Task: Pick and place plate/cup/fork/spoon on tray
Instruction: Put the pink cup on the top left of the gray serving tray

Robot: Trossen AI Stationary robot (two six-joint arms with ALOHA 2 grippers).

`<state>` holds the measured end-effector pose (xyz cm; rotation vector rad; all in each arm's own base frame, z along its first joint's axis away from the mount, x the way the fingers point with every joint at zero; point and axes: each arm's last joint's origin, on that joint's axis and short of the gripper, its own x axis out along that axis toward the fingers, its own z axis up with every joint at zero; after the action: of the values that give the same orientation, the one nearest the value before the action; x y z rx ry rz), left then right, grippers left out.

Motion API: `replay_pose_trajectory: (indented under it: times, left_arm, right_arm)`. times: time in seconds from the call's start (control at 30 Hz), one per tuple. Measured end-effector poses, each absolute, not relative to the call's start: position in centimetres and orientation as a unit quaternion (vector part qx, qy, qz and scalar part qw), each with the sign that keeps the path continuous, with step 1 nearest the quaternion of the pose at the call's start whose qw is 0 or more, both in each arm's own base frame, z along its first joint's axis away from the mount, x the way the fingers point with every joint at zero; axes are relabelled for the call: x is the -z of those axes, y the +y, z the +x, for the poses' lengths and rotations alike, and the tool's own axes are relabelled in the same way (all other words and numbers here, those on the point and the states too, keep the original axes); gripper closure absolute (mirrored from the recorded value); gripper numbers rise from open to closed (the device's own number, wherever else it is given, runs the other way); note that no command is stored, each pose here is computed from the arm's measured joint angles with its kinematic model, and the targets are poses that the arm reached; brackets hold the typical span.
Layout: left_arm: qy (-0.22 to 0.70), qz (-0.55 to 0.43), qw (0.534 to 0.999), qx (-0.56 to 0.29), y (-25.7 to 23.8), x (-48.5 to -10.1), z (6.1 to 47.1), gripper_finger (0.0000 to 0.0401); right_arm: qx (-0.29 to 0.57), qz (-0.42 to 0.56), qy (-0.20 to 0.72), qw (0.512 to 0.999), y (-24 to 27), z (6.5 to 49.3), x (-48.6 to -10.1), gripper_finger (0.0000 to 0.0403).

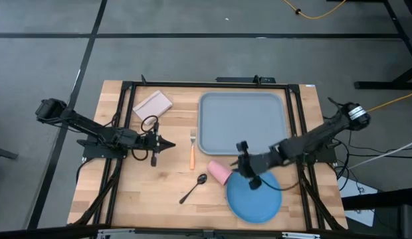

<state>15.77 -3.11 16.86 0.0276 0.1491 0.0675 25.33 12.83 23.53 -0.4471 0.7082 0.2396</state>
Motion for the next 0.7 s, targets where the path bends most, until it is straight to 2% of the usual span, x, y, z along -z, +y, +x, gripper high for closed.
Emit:
replay_pose_trajectory:
  times: [0.13,0.47,0.7]
  left_arm:
    - [0.074,0.015,0.996,-0.045,-3.0,-16.9,15.8,0.0401]
    - [0.078,0.015,0.996,-0.049,-3.0,-16.8,15.8,0.0401]
    - [0.081,0.013,0.995,-0.049,-3.0,-16.7,15.7,0.0401]
  right_arm:
    - [-0.119,-0.258,0.348,0.893,15.8,24.4,-22.1,0.0308]
    - [-0.008,-0.419,0.329,0.846,19.2,24.6,-17.5,0.0308]
    - [-0.011,-0.417,0.341,0.842,19.6,24.9,-16.1,0.0309]
